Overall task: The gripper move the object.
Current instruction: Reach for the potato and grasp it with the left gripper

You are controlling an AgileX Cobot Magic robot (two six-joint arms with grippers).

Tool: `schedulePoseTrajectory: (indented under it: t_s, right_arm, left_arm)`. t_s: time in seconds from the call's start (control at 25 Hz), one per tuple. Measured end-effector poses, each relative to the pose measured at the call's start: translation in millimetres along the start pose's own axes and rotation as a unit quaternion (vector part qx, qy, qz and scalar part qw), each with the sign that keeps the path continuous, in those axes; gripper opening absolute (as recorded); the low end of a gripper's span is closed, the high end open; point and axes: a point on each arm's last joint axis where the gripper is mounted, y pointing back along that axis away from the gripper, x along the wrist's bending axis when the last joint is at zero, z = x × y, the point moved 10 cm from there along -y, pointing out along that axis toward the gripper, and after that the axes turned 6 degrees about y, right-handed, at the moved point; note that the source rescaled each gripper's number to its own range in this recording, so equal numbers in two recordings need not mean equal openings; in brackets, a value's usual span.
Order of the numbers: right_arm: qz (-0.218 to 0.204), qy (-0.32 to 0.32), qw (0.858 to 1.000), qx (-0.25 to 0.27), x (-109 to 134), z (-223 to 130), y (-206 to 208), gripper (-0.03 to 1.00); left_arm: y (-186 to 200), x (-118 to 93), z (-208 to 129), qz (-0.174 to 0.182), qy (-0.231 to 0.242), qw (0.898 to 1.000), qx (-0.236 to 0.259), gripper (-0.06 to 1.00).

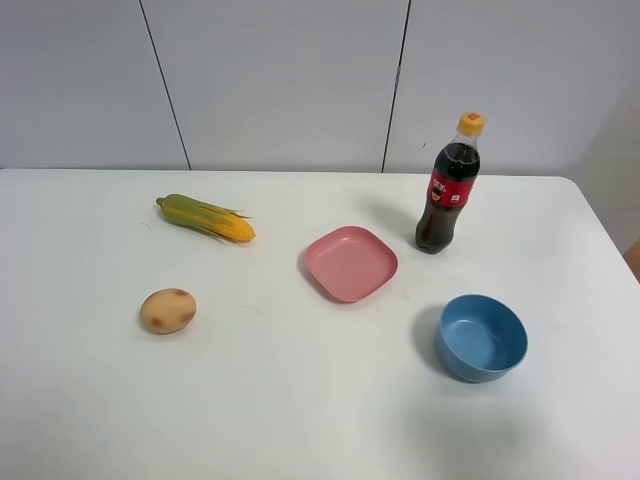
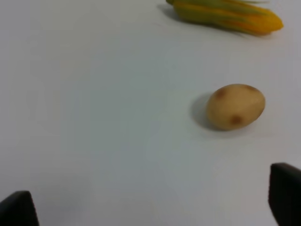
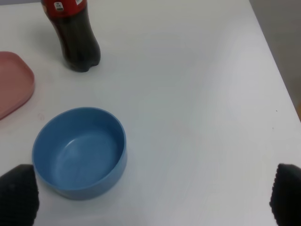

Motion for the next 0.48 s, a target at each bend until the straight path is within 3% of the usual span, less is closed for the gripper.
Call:
schedulePoseTrajectory:
  t_s: [0.2, 0.48]
  right_arm:
    - [0.0, 0.0, 1.0, 0.0, 0, 0, 0, 1.0]
    - [0.0, 0.0, 1.0, 0.0, 0, 0, 0, 1.0]
  left_arm:
    - [-22, -5, 27, -0.002, -0.015, 0.997, 0.073, 1.0]
    - [-77, -11, 36, -0.015, -0.072, 0.981, 0.18, 1.0]
